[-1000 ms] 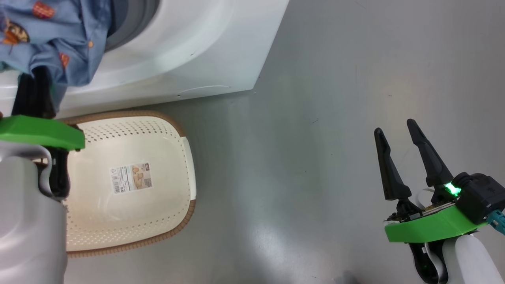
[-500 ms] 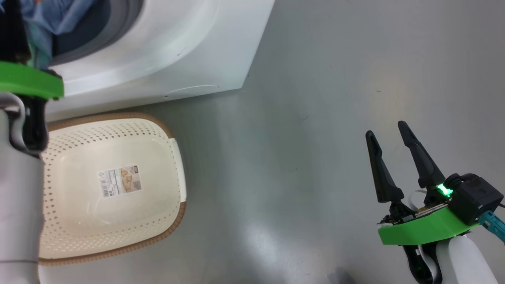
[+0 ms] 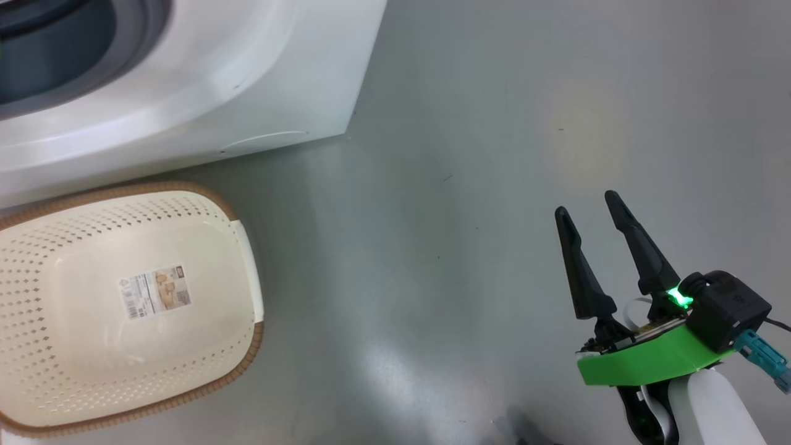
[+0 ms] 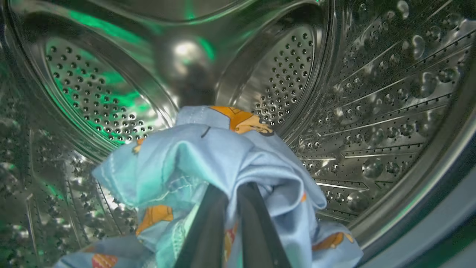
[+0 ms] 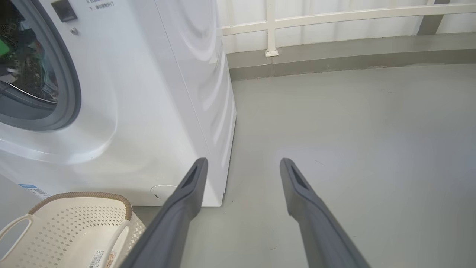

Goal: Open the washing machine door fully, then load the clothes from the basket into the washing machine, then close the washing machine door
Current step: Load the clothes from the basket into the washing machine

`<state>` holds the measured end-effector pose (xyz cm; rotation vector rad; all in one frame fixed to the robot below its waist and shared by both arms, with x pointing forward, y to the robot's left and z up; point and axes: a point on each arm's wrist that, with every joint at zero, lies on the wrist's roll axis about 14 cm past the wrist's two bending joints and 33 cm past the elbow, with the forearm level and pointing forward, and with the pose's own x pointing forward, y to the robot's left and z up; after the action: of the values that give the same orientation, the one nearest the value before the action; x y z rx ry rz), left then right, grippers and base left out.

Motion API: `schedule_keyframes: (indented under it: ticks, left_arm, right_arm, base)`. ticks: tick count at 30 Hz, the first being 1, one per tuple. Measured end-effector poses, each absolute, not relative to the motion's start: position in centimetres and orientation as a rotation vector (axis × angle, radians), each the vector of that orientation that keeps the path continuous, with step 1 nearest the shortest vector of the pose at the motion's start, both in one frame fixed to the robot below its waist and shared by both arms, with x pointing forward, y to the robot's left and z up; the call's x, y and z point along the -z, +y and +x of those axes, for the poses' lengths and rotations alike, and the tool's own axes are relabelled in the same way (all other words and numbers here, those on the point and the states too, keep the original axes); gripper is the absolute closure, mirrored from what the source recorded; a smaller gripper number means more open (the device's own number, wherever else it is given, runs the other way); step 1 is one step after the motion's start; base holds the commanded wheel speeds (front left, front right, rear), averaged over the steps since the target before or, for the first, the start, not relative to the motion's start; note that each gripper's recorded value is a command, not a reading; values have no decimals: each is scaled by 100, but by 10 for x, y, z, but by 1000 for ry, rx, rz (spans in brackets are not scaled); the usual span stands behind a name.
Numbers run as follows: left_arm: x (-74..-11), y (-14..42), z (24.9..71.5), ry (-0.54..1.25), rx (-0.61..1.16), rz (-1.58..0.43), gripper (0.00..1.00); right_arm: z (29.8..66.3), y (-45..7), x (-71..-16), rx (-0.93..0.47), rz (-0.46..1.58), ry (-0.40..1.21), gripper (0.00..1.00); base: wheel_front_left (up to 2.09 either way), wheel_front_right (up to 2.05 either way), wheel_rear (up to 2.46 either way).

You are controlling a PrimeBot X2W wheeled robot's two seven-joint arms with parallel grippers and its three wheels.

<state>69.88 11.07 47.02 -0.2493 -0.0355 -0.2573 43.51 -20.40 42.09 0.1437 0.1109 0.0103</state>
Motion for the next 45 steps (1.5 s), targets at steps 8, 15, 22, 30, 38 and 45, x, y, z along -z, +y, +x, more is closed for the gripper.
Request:
schedule_keyframes:
  ticks: [8, 15, 22, 30, 38, 45]
  left_arm:
    - [-467, 109, 707, -39, 260, -193, 100]
    - [-427, 110, 700, 103, 237, -163, 90]
    - [-428, 106, 701, 134, 239, -152, 0]
    - [-435, 113, 699, 123, 230, -159, 0]
    - [-433, 116, 688, 127, 218, -206, 0]
    - [-429, 115, 672, 122, 220, -238, 0]
  right_arm:
    - [434, -204, -425, -12, 136, 105, 0]
    - [426, -206, -433, -14, 129, 100, 0]
    - [422, -211, -438, -9, 114, 93, 0]
    - [425, -206, -439, -22, 123, 86, 0]
    - [428, -202, -441, -34, 129, 75, 0]
    - [431, -204, -442, -33, 129, 68, 0]
  base:
    - [0, 0, 0]
    - [0, 0, 0]
    - [0, 0, 0]
    - [0, 0, 0]
    - [0, 0, 0]
    - [0, 0, 0]
